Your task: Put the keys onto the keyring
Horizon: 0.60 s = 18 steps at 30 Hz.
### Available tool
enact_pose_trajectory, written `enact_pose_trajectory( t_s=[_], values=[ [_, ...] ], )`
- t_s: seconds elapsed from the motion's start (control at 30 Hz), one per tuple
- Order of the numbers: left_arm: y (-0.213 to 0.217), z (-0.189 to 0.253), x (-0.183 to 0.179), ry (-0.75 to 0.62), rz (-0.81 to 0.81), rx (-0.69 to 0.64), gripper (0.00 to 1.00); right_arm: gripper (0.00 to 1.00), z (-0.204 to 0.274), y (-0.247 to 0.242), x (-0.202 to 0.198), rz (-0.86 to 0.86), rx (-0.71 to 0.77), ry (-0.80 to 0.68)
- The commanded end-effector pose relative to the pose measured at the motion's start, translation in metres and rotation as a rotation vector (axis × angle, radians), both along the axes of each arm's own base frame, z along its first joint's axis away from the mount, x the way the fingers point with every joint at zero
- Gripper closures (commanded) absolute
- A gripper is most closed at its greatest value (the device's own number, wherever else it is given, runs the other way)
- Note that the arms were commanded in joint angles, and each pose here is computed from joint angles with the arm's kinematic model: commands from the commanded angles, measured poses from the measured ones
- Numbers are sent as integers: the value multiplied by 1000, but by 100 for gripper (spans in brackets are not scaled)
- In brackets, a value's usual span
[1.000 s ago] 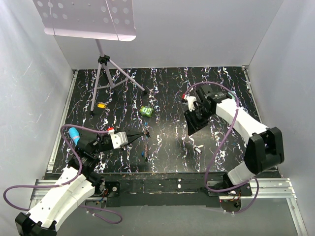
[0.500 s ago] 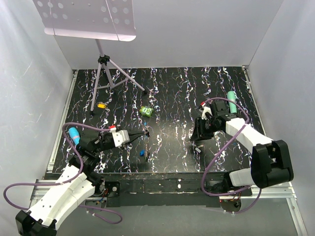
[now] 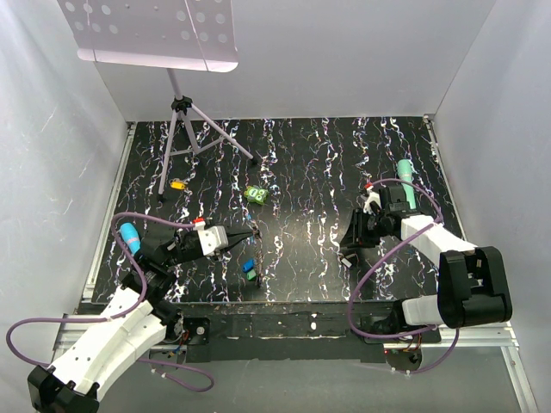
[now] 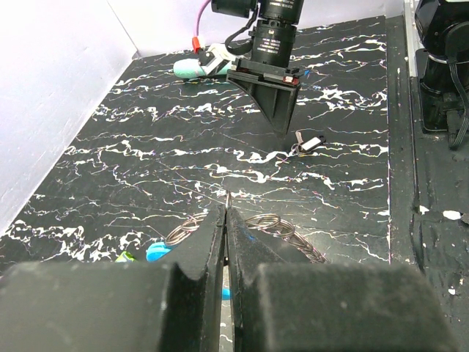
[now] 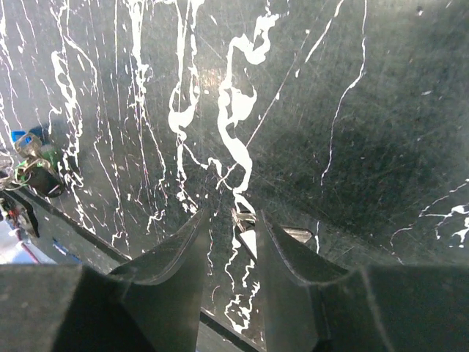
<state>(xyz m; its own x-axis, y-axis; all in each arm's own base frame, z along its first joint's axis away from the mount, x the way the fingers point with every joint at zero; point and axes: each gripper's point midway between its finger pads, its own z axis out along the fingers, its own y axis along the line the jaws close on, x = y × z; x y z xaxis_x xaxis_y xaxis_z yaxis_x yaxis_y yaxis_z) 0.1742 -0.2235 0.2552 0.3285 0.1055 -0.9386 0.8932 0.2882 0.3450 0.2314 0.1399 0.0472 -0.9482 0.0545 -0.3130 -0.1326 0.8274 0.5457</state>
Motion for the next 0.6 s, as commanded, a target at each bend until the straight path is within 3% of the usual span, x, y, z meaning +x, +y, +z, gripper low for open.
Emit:
enact_pose_trajectory(
  t_s=[0.0, 0.57],
  values=[
    [2, 17, 2, -52, 13, -24, 100, 61, 6, 6, 0, -2, 60, -24],
    [2, 16, 3, -44, 16, -22, 100, 63, -10, 4, -10, -47, 64, 53]
  ],
)
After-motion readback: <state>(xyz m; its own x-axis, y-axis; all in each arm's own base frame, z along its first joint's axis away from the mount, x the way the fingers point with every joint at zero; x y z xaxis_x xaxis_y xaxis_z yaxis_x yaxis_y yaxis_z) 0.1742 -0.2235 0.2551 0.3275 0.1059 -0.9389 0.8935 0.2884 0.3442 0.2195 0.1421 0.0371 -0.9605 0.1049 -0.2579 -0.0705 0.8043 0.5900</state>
